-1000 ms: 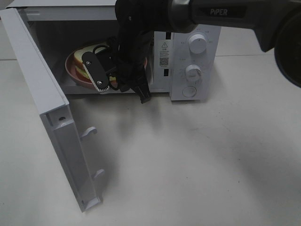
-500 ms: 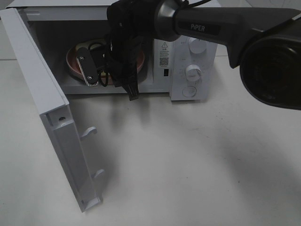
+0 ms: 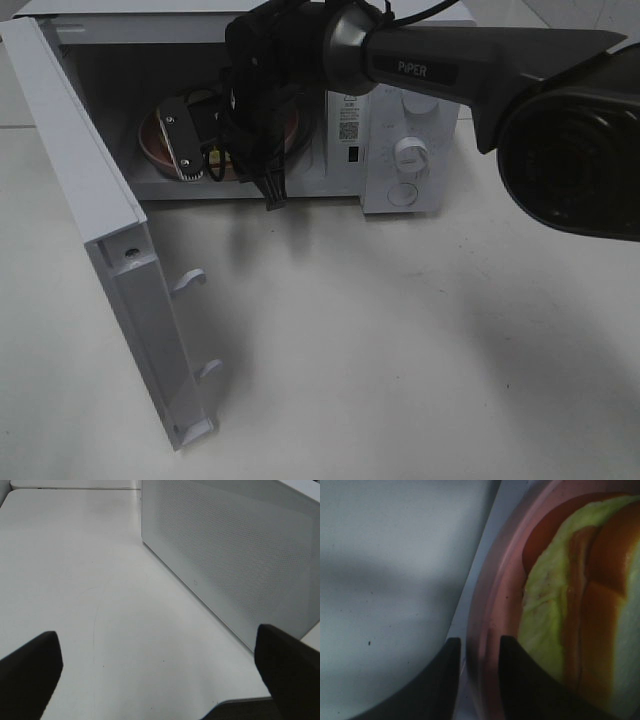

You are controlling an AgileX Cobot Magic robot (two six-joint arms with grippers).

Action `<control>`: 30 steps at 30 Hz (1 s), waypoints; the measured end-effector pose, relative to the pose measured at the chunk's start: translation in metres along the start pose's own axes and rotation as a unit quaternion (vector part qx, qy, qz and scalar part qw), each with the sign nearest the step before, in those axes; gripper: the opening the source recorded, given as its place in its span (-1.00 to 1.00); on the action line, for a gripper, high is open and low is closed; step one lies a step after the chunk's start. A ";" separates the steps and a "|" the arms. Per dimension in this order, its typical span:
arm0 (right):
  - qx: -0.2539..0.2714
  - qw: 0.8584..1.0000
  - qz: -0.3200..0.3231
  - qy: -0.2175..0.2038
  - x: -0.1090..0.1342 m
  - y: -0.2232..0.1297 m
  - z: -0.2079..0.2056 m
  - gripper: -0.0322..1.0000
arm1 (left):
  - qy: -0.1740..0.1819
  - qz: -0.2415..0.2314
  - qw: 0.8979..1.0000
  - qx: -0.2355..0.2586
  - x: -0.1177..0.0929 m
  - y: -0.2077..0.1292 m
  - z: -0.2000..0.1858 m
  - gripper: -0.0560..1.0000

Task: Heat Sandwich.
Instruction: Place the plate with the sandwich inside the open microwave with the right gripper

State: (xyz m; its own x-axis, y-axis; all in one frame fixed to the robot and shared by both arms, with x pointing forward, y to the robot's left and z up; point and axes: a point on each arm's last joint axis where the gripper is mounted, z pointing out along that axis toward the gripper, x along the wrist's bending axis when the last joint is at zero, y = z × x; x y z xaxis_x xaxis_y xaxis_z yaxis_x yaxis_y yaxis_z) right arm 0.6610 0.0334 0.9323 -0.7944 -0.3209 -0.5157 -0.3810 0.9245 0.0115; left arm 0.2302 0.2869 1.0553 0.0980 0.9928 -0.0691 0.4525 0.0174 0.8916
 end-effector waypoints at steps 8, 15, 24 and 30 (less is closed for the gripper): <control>0.004 1.000 0.026 0.013 0.009 -0.002 0.001 0.20 | 0.000 0.000 1.000 0.000 0.000 0.000 0.000 0.94; -0.006 1.000 0.021 0.003 0.021 -0.007 -0.018 0.49 | 0.000 0.000 1.000 0.000 0.000 0.000 0.000 0.94; -0.010 1.000 0.009 0.006 0.045 -0.016 -0.040 0.53 | 0.000 0.000 1.000 0.000 0.000 0.000 0.000 0.94; -0.012 1.000 0.006 0.010 0.061 -0.022 -0.057 0.53 | 0.000 0.000 1.000 0.000 0.000 0.000 0.000 0.94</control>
State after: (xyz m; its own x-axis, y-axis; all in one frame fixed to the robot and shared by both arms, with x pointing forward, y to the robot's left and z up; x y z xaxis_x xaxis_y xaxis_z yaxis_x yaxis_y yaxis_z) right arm 0.5940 -0.0185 0.9492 -0.8089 -0.3134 -0.4974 -0.3816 0.9235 0.0386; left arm 0.2302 0.2869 1.0553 0.0980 0.9928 -0.0691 0.4525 0.0174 0.8916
